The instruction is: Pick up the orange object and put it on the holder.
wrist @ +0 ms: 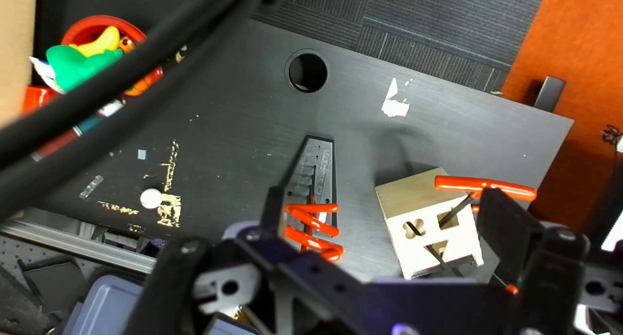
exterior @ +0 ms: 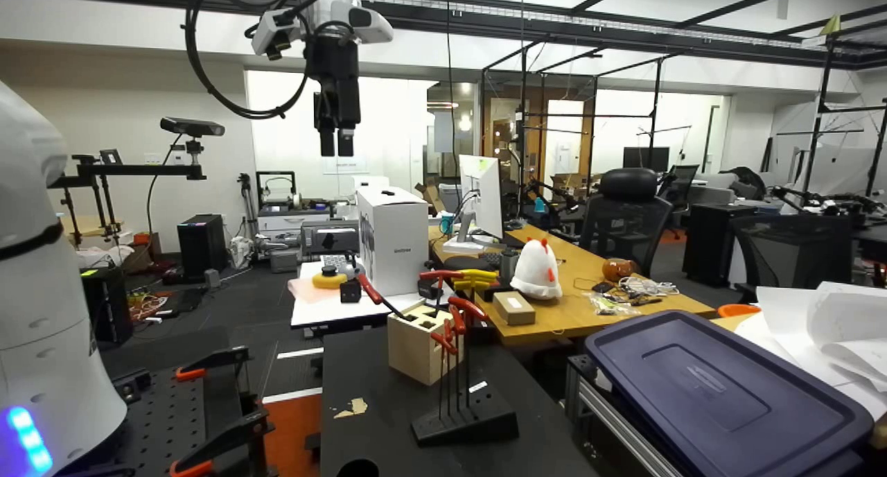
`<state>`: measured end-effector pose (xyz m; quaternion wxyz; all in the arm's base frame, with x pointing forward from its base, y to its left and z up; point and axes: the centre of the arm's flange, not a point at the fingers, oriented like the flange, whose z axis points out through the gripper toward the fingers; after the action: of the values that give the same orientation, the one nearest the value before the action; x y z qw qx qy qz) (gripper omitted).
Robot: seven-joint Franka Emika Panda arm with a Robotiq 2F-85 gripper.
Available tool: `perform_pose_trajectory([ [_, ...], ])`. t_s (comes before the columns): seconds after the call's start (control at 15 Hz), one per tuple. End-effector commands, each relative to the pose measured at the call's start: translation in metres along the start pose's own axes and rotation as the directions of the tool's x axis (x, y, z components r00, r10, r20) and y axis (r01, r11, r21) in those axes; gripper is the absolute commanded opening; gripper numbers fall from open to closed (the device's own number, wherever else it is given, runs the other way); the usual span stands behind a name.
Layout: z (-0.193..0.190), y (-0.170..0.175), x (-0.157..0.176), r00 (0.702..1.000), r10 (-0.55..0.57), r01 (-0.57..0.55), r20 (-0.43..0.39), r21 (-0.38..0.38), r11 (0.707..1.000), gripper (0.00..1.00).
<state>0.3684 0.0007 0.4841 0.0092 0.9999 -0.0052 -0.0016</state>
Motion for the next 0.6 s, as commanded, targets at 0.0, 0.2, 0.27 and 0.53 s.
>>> perform_pose_trajectory([
  [0.0,0.011,0.006,0.000,1.000,0.010,-0.010,0.001,0.016,1.000,1.00],
  [0.2,0.038,0.014,0.012,0.999,0.039,-0.040,0.027,0.021,0.999,1.00],
  [0.27,0.047,0.016,0.015,0.998,0.050,-0.051,0.031,0.021,0.998,1.00],
  [0.53,0.097,0.034,0.046,0.994,0.104,-0.105,0.017,0.041,0.994,1.00],
])
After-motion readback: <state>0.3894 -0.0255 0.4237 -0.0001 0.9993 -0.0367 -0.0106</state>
